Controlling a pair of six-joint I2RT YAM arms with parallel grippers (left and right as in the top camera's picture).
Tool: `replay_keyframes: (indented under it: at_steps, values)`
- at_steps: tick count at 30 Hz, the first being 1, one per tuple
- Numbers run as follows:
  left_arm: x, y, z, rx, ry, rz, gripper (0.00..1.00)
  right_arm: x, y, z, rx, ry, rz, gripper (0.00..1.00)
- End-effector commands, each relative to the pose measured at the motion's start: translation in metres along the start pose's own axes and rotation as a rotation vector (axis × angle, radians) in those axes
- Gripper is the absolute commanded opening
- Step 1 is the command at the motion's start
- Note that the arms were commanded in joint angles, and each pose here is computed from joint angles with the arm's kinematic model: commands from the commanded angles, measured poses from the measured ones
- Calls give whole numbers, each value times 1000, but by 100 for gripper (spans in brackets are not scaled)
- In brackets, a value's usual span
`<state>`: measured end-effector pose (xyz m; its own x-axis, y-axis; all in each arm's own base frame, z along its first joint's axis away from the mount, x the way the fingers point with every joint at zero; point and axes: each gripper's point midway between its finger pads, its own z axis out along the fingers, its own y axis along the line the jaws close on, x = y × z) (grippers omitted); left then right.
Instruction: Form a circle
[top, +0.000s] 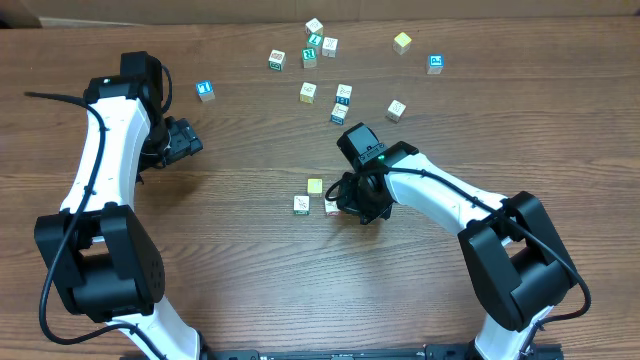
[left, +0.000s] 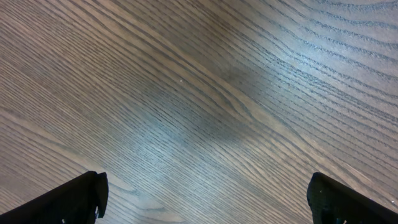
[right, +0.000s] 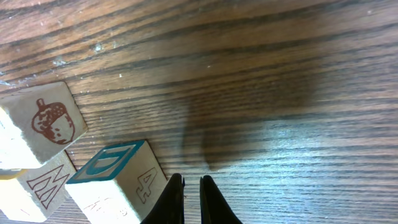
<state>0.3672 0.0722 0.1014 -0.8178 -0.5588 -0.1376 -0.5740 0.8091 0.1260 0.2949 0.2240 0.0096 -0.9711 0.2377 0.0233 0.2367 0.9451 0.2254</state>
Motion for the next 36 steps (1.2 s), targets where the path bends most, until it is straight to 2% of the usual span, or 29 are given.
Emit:
replay_keyframes:
  at_steps: [1,36]
  values:
    - [-6,2,-10,2,-34,12,100,1,7,-9,-25,-22,-11,8]
    - [-6,2,-10,2,-33,12,100,-6,15,-9,-62,-44,37,8]
